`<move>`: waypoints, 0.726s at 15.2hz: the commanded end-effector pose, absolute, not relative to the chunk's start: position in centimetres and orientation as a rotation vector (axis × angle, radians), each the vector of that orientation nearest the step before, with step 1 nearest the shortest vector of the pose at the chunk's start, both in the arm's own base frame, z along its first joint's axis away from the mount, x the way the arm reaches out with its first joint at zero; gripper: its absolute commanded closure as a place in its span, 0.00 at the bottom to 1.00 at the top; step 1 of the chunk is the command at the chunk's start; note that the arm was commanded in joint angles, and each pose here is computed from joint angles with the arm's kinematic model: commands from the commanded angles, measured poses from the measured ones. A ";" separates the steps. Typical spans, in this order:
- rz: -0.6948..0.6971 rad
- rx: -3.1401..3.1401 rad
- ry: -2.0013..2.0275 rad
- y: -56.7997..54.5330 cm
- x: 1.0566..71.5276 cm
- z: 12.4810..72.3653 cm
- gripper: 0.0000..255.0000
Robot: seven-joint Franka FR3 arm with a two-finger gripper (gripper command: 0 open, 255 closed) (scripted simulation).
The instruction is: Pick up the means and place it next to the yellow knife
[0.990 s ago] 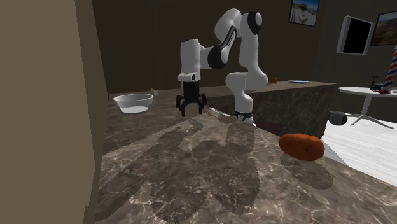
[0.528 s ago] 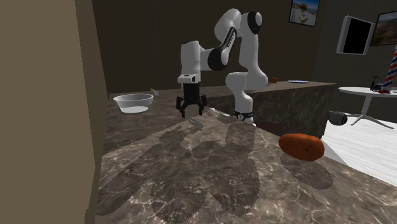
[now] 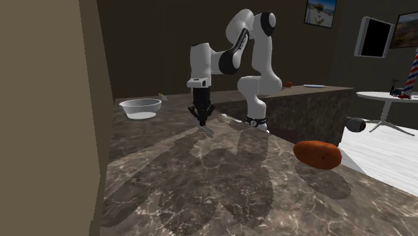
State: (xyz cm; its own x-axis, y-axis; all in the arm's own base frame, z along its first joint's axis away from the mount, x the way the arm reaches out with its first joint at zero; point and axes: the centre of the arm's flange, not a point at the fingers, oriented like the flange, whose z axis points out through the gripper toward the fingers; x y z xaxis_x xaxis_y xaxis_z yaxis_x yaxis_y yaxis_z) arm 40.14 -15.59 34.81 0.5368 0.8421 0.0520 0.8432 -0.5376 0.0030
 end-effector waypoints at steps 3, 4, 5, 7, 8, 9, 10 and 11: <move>-0.073 -2.734 -1.499 -15.6 40.1 34.8 1.00; -0.073 -2.734 -1.499 -15.6 40.1 35.3 1.00; -0.073 -2.734 -1.499 -15.6 40.1 35.9 1.00; -0.073 -2.734 -1.499 -15.6 40.1 36.9 1.00; -0.073 -2.734 -1.499 -15.6 40.1 37.4 1.00; -0.073 -2.734 -1.499 -15.6 40.1 38.0 1.00; -0.073 -2.734 -1.499 -15.6 40.1 38.5 1.00; -0.073 -2.734 -1.499 -15.6 40.1 39.0 1.00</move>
State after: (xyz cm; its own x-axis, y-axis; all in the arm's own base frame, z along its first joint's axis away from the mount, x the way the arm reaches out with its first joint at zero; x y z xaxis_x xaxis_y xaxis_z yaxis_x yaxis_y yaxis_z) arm 40.22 -15.66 38.49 0.5367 0.8421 0.0523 0.8432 -0.5376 0.0035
